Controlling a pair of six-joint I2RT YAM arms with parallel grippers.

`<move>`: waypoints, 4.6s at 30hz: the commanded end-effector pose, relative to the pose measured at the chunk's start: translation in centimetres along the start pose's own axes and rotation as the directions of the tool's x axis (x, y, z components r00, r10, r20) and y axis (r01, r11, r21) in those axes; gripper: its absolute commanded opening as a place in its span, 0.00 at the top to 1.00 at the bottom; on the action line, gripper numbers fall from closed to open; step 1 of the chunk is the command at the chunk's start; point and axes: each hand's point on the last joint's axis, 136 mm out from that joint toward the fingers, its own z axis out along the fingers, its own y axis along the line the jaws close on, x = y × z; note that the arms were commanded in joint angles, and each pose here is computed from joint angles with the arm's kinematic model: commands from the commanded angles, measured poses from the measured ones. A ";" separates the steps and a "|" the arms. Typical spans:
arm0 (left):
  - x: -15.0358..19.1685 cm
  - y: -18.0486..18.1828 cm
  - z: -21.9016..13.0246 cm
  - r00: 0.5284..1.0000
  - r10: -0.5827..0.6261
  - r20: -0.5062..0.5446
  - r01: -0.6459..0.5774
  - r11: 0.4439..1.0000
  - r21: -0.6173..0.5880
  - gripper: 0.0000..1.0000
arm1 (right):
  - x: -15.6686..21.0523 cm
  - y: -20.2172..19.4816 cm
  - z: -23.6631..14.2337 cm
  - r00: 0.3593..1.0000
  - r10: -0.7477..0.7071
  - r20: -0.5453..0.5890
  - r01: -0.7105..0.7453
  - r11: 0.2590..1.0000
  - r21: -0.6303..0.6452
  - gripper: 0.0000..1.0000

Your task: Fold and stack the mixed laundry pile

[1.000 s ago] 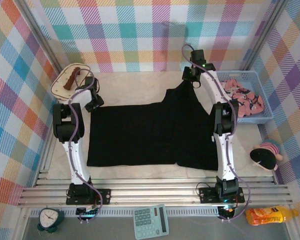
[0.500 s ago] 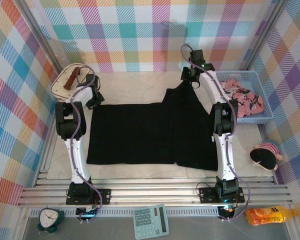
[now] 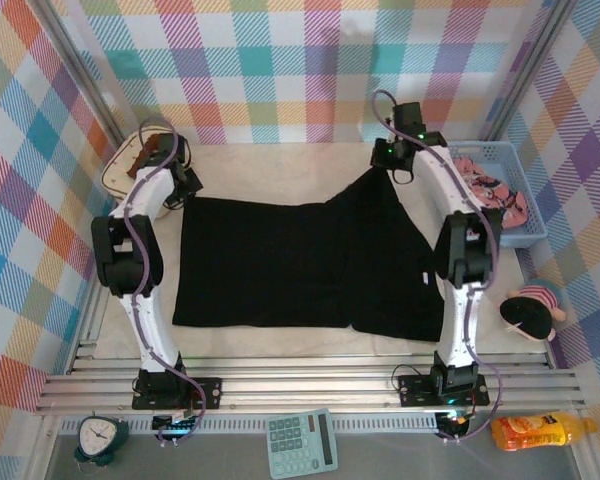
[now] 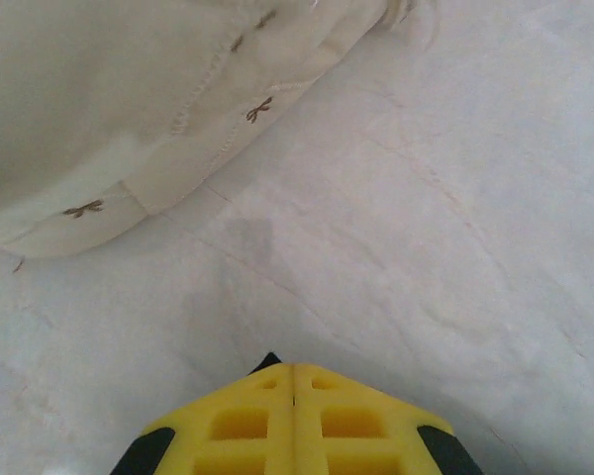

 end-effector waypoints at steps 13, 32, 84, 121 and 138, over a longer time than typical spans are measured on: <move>5.4 3.4 -6.2 1.000 -0.005 0.002 0.005 0.999 0.046 1.00 | 9.9 -3.4 -15.9 0.995 0.059 0.083 -0.063 0.997 0.051 1.00; 11.3 8.0 -9.9 0.996 -0.082 0.024 0.082 0.997 0.012 0.02 | 18.8 -4.8 -21.6 0.973 0.193 0.127 -0.193 0.981 -0.010 0.29; 15.8 2.5 4.8 0.980 0.003 -0.199 -0.008 1.000 -0.024 0.18 | 21.0 -17.1 -3.1 0.885 0.439 -0.158 -0.321 0.818 0.478 1.00; 15.7 -0.7 6.0 0.969 -0.004 -0.247 0.020 0.998 0.063 0.03 | 13.6 -9.7 5.9 0.862 0.444 -0.246 -0.435 0.896 0.091 0.55; 11.9 -4.2 -3.8 0.987 -0.004 -0.159 0.043 0.969 0.241 0.00 | 15.6 -6.0 0.8 0.930 0.210 -0.303 -0.234 0.971 -0.047 0.36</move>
